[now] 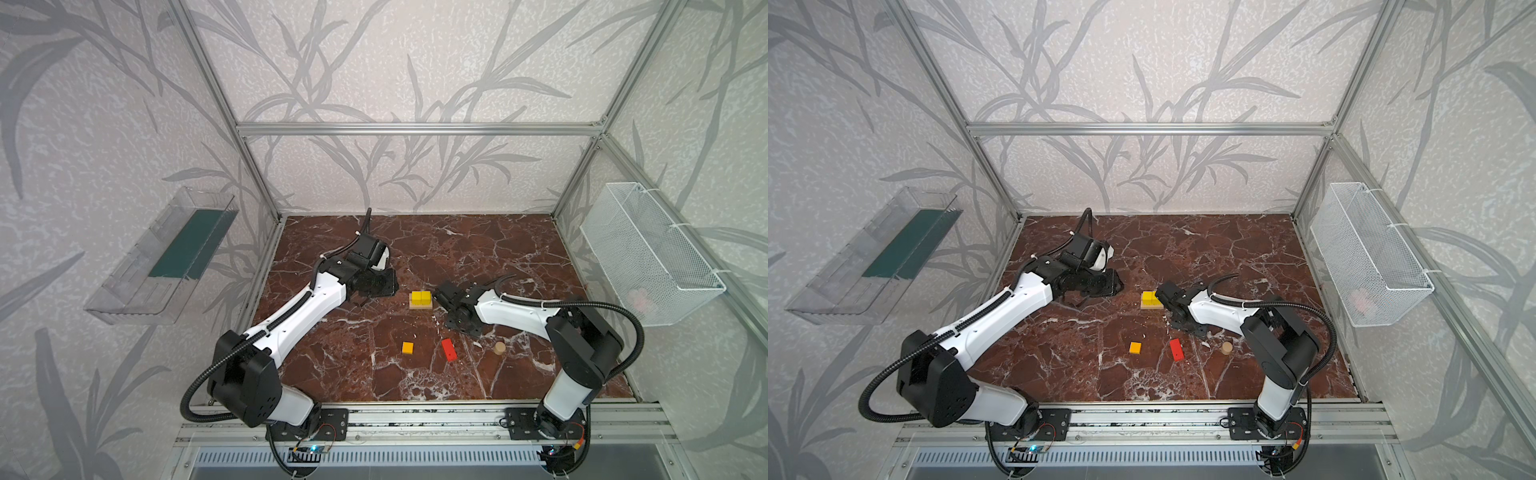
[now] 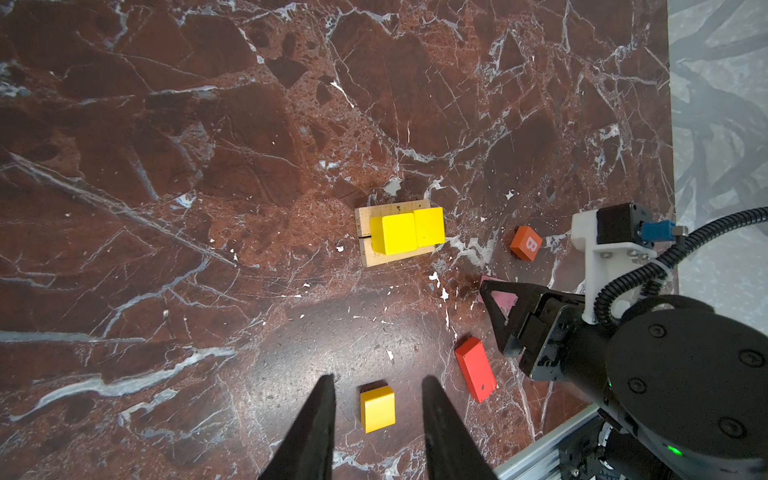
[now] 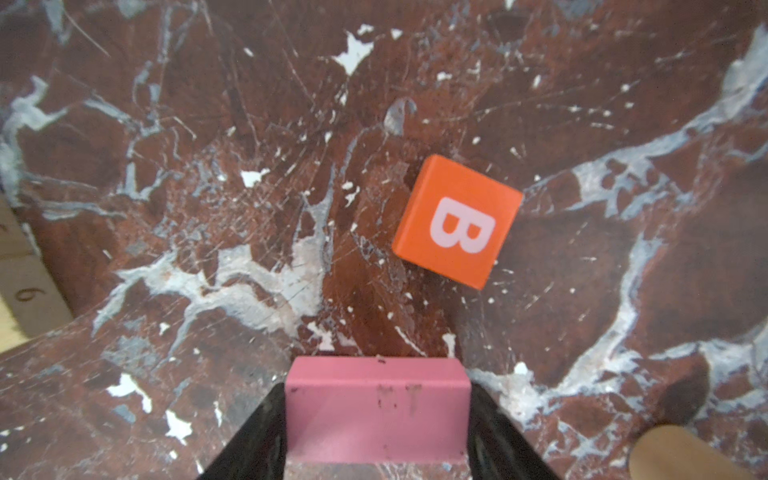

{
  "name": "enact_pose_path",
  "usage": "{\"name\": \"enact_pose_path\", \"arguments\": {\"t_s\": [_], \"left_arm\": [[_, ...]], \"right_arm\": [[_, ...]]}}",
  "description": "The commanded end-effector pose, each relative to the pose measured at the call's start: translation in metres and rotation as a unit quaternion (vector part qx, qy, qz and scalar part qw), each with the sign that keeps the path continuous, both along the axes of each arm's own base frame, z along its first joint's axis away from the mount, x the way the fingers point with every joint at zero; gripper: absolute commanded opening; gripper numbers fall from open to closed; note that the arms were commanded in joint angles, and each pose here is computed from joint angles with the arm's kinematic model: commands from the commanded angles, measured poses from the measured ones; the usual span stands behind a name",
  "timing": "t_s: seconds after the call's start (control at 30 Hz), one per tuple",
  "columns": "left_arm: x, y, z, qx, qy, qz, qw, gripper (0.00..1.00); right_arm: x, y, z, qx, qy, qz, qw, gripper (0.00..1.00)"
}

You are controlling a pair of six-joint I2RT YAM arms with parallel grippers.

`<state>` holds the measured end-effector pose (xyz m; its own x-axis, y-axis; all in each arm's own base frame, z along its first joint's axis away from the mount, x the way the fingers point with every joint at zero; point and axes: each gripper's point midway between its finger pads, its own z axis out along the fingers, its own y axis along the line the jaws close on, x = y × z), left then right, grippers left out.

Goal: Build the wood block tower
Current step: 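Lift the pink bar with the right gripper and carry it toward the yellow cubes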

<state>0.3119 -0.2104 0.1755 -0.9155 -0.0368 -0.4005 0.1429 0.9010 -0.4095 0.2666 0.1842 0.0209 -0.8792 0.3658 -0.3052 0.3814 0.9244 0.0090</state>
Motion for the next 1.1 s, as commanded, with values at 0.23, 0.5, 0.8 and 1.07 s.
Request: {"name": "enact_pose_path", "arguments": {"t_s": [0.23, 0.5, 0.8, 1.07], "left_arm": [[-0.002, 0.003, 0.004, 0.001, -0.004, -0.003, 1.0, 0.35], [-0.002, 0.004, 0.006, 0.003, -0.005, -0.001, 1.0, 0.35], [-0.002, 0.008, 0.006, 0.005, -0.007, 0.002, 1.0, 0.35], [0.002, 0.027, 0.002, -0.004, -0.003, 0.032, 0.999, 0.35]], "right_arm": [[-0.001, 0.0, 0.019, 0.01, -0.008, 0.03, 0.999, 0.55], [-0.003, 0.009, 0.012, 0.021, 0.009, 0.055, 0.998, 0.56], [0.014, 0.026, 0.049, 0.018, 0.002, 0.109, 0.994, 0.56], [0.035, 0.054, 0.07, 0.021, 0.008, 0.166, 0.986, 0.56]]}}
